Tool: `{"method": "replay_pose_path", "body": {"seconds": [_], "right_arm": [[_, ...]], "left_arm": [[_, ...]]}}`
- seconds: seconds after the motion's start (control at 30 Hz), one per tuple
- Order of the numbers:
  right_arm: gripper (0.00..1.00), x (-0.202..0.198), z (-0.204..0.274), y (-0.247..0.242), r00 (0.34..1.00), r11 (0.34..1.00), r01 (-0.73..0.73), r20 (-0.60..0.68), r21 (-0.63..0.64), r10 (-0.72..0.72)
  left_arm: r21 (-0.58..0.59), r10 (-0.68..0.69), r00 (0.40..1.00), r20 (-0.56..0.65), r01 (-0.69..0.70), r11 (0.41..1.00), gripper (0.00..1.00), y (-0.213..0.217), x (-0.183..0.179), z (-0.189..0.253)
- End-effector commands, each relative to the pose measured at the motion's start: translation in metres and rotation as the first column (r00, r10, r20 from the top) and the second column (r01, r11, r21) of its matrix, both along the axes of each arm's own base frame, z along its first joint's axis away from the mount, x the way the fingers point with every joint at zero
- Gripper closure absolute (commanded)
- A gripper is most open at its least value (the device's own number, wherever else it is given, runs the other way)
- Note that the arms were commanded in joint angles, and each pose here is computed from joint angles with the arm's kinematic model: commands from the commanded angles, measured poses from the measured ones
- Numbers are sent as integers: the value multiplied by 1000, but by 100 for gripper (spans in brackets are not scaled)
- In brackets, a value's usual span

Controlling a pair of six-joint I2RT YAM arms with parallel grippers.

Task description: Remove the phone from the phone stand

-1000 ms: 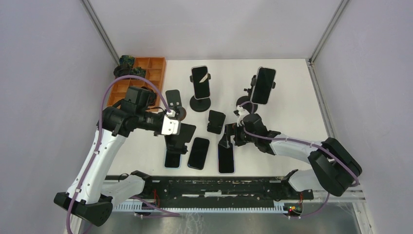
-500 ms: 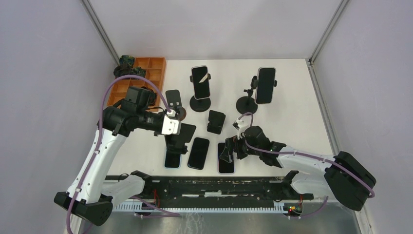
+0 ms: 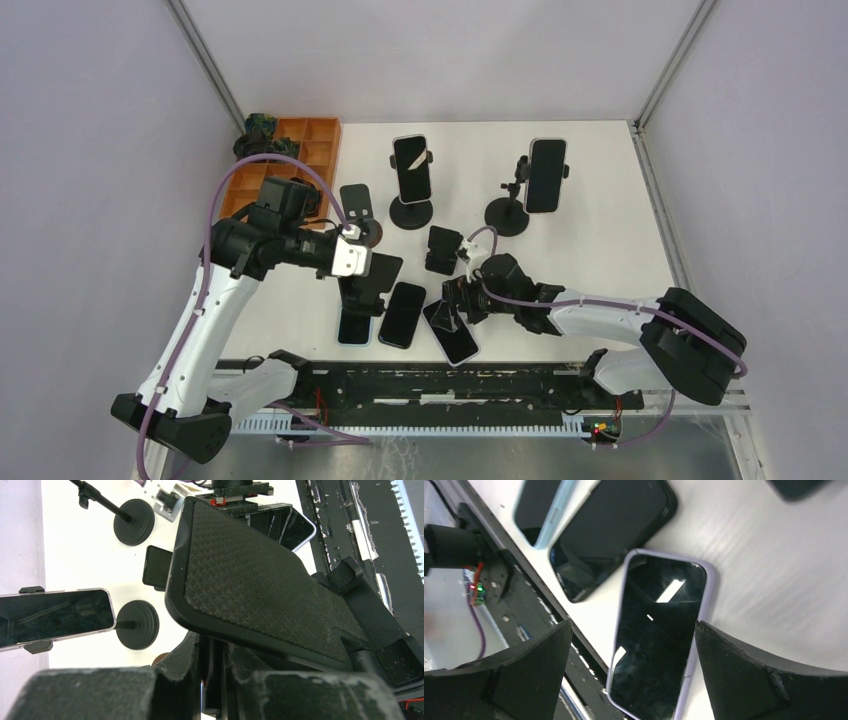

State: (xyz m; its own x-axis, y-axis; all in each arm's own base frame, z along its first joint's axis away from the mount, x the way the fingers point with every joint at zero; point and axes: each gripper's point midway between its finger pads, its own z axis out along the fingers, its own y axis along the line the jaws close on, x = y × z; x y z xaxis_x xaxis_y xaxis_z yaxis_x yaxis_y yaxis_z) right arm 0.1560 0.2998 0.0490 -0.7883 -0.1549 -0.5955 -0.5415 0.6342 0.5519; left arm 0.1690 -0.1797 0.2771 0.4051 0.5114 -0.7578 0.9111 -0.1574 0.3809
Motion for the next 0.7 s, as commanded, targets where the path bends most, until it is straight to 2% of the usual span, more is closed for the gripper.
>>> {"method": "replay_pose_path", "body": {"seconds": [0.0,0.1,0.17,0.27,0.37,0.47,0.67], "right_arm": [[2,17,65,15,991,996,-21,135,91,8],[2,19,105,14,980,988,-39,199,146,10],[2,13,143,22,968,964,-96,247,246,33],[2,-4,210,36,945,863,-215,319,457,67],[3,-13,249,45,936,765,-271,345,585,68],[11,-18,272,52,935,672,-293,351,680,52],[31,-36,295,69,931,513,-346,354,785,86]], "left_arm": [[-59,-50,998,36,53,997,98,-7,-9,14],[-77,-81,995,58,86,993,98,-10,-12,16],[-90,-93,993,67,99,991,98,-12,-13,17],[-111,-107,992,72,115,987,98,-15,-13,17],[-128,-121,990,72,129,983,98,-18,-14,19],[-134,-123,990,72,132,982,98,-19,-14,21],[-125,-119,990,70,127,984,98,-18,-11,19]]}}
